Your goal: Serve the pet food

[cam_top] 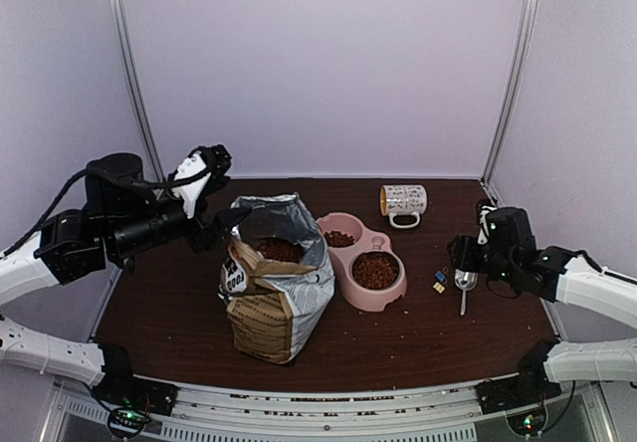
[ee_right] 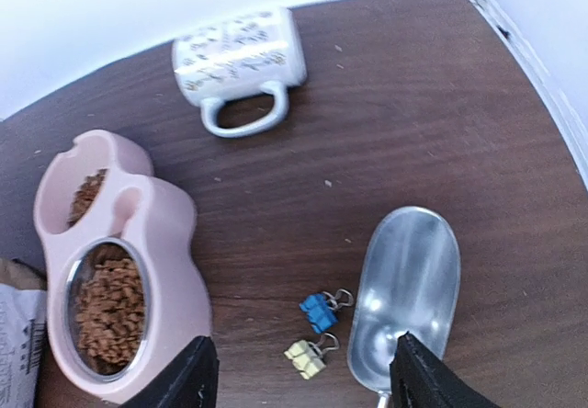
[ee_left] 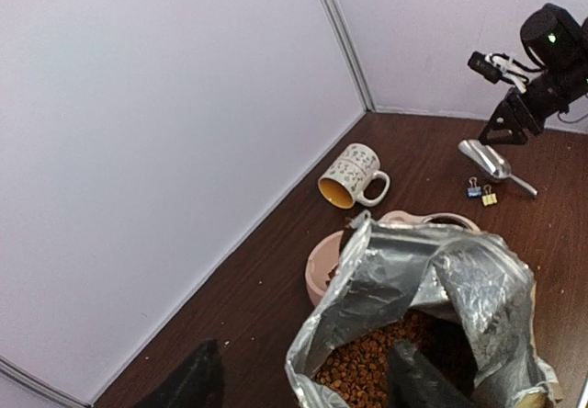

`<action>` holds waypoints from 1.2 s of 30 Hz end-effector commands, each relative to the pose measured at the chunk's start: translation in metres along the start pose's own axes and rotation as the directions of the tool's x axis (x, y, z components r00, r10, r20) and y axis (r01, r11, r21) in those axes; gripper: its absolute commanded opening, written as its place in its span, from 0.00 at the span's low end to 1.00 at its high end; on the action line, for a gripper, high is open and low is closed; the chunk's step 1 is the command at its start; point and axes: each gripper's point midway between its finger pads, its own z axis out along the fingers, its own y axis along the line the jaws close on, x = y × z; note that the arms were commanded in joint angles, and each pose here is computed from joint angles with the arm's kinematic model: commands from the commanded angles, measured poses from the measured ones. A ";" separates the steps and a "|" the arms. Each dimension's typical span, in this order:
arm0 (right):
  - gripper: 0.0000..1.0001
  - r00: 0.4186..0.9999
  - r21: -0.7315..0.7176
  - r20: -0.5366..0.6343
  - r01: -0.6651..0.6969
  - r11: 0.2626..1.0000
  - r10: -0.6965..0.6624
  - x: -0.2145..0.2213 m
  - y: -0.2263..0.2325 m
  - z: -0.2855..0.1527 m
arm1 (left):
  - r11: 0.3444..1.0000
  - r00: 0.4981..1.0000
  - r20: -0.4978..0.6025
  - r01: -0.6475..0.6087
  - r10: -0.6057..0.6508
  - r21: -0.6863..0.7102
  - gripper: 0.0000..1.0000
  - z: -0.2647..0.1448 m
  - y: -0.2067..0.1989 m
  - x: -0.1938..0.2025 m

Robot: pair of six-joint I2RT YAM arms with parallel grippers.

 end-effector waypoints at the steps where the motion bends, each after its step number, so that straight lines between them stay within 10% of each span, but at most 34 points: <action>1: 0.67 0.996 -0.297 0.053 0.086 0.951 -0.074 -0.037 0.061 -0.031 | 0.985 0.978 0.142 0.163 -0.154 -0.055 0.74 -0.027 0.029 -0.047; 12: 0.61 0.997 -0.652 -0.020 0.045 0.757 -0.077 -0.054 0.210 -0.099 | 0.845 0.842 -0.076 0.530 -0.535 -0.070 0.98 -0.037 0.029 -0.023; 21: 0.61 0.988 -0.741 -0.122 -0.029 0.671 -0.092 -0.021 0.293 -0.125 | 0.825 0.786 -0.263 0.560 -0.559 -0.080 0.97 -0.007 0.013 -0.001; 29: 0.56 0.978 -0.751 -0.155 -0.022 0.660 -0.143 0.003 0.313 -0.129 | 0.804 0.753 -0.313 0.592 -0.578 -0.060 0.73 0.006 0.010 0.019; 36: 0.19 0.968 -0.728 -0.165 0.011 0.685 -0.190 0.015 0.319 -0.124 | 0.793 0.737 -0.344 0.608 -0.583 -0.040 0.53 0.012 0.004 0.028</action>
